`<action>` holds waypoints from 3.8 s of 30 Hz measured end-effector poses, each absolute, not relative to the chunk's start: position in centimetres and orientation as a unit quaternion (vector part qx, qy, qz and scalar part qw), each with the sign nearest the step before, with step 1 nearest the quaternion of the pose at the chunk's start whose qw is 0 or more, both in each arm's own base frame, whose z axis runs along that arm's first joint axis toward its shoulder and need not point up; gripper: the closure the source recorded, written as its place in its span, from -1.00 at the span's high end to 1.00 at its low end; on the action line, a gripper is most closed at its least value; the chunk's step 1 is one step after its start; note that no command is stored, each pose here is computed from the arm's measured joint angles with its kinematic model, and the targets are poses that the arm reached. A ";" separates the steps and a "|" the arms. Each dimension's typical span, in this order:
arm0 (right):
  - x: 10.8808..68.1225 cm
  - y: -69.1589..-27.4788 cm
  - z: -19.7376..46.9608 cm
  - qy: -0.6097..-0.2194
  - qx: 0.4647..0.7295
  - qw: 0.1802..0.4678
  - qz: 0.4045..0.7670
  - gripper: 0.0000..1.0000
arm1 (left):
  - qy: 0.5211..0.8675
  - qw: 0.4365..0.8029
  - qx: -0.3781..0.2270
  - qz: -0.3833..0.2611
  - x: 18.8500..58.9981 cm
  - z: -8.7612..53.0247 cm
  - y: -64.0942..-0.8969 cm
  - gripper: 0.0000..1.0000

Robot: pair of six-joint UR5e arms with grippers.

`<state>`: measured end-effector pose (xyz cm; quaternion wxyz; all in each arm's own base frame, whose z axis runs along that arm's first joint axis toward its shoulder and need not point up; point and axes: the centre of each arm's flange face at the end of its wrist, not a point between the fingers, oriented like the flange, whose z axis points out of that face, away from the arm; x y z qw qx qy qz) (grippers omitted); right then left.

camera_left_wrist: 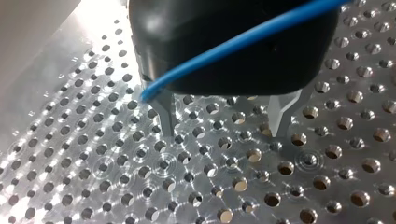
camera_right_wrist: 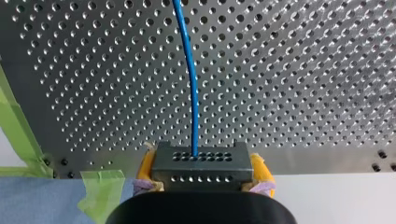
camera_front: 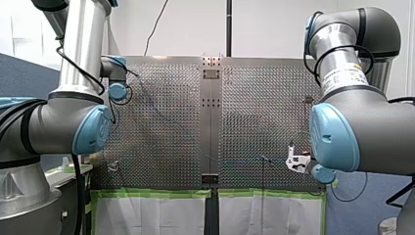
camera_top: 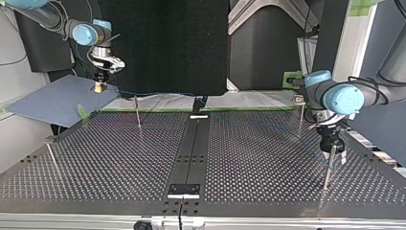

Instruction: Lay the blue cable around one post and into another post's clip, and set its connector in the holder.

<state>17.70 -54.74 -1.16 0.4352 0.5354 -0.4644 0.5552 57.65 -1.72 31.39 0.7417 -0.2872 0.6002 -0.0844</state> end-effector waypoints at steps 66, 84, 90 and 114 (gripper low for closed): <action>20.2 -53.6 -1.5 -0.459 0.549 0.415 0.561 -1.00 | 0.585 0.692 -0.401 -0.137 54.3 33.3 -2.3 0.97; 20.2 -53.7 -1.5 -0.460 0.547 0.414 0.563 -1.00 | 0.610 0.682 -0.397 -0.074 52.4 33.7 -2.6 0.97; 20.2 -53.7 -1.5 -0.460 0.547 0.414 0.563 -1.00 | 0.617 0.680 -0.389 -0.069 51.8 33.3 -2.9 0.97; 20.2 -53.7 -1.5 -0.460 0.547 0.414 0.563 -1.00 | 0.632 0.683 -0.363 -0.043 48.1 35.8 -3.5 0.97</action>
